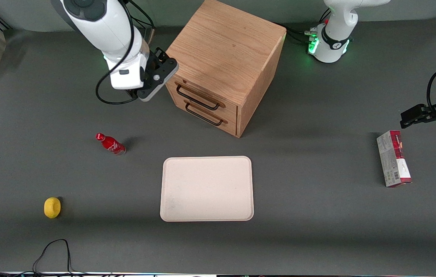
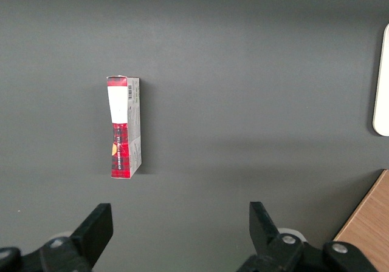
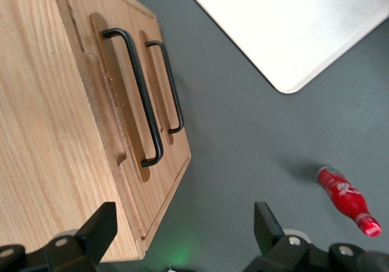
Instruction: Open upper drawer
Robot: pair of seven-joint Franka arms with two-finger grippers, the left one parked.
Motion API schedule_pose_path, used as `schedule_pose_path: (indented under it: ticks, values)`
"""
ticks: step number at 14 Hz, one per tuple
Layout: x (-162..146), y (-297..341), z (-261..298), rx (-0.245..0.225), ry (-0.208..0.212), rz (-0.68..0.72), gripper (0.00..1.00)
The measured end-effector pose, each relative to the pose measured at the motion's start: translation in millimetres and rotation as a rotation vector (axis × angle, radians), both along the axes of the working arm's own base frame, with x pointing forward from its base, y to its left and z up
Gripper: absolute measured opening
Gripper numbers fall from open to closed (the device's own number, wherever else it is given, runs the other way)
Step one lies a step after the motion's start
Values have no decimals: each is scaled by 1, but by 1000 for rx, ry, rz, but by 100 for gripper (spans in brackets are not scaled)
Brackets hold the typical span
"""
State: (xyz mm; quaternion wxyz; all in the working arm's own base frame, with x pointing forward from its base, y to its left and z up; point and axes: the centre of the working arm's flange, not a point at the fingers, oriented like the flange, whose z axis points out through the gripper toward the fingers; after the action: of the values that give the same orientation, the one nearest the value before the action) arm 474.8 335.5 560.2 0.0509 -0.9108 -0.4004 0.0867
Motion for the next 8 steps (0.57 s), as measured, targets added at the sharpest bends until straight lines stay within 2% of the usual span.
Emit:
schedule_pose_path:
  ticks: [4,8]
  values:
    - [13,13,-43,35,87,39,100]
    - [21,32,-79,81,131,63,100]
